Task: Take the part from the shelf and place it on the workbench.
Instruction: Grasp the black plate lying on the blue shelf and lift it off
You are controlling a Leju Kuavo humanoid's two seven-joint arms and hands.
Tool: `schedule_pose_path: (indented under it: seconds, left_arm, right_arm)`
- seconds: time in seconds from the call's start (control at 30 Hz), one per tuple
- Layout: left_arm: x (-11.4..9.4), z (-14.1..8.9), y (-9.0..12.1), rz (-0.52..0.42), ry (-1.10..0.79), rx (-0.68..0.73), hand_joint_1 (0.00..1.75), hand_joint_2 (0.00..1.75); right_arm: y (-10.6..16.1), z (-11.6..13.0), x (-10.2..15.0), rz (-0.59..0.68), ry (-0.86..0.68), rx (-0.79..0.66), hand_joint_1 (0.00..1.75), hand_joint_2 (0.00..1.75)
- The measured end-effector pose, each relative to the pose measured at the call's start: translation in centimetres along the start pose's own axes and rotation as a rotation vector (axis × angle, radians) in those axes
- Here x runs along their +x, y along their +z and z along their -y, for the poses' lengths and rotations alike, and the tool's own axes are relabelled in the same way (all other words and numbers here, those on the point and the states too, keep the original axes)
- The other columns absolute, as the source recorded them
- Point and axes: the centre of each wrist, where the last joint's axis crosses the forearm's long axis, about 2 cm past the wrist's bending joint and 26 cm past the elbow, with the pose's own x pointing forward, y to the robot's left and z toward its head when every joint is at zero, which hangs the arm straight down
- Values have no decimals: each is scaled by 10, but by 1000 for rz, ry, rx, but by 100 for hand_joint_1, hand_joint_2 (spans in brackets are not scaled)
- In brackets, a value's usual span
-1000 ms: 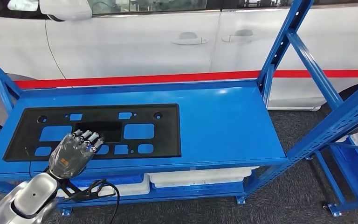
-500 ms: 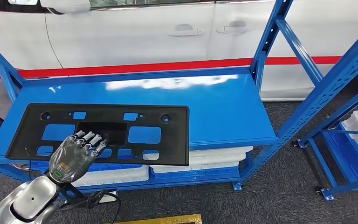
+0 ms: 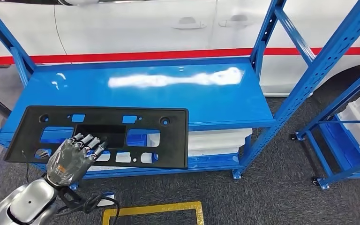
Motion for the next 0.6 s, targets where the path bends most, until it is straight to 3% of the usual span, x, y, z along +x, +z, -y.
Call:
schedule_pose_path:
  seconds: [0.6]
  left_arm:
    - [-14, -1, 10, -16, -24, 8, 175, 175]
  right_arm:
    - [0, -5, 13, 31, -45, 60, 0, 175]
